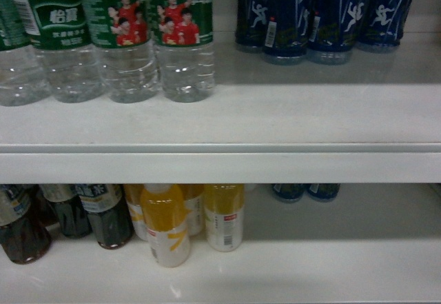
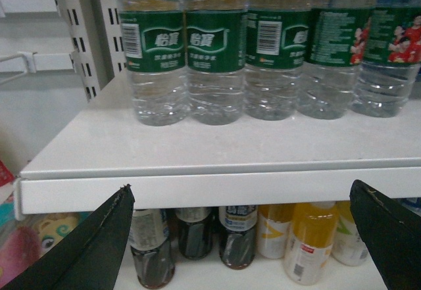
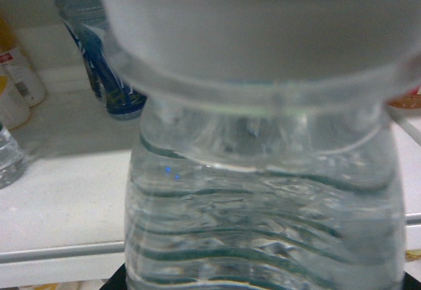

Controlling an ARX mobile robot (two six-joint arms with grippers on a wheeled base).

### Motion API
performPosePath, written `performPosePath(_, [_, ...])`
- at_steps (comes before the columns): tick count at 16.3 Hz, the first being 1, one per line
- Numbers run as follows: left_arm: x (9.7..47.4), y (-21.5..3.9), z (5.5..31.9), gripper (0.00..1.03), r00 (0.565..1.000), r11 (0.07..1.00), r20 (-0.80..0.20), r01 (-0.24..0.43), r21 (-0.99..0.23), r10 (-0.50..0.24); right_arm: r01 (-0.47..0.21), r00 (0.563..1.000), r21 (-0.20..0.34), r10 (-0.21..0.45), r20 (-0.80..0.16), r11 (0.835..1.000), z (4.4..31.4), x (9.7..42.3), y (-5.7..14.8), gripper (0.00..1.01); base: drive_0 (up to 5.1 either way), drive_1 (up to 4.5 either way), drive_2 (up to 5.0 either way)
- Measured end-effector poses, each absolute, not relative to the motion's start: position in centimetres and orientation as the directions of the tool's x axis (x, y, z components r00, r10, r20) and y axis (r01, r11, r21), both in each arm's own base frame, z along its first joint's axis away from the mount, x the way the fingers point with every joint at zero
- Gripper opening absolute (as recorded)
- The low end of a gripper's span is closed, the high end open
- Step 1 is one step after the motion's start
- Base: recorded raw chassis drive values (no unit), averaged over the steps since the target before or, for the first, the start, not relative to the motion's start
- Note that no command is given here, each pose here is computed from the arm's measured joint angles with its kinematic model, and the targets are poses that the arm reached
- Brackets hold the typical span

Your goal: Move water from second to third shelf

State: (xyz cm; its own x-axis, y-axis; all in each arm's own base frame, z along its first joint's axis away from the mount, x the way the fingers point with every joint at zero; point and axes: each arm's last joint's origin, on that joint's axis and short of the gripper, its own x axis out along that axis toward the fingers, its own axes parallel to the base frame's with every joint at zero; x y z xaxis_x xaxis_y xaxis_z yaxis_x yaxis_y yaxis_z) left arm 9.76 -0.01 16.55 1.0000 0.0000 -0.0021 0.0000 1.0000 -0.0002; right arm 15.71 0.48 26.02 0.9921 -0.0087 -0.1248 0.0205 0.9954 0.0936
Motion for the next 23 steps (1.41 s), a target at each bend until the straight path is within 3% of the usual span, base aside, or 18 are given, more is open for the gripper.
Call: performPosePath(23, [9.76, -0.01, 16.56, 0.98, 1.000, 1.000, -0.002, 0.000, 0.000, 0.000, 0.021, 0.992, 0.093, -0.009, -0.126, 0.995, 26.01, 15.71, 0.47, 0.44, -4.6, 2.27, 2.3])
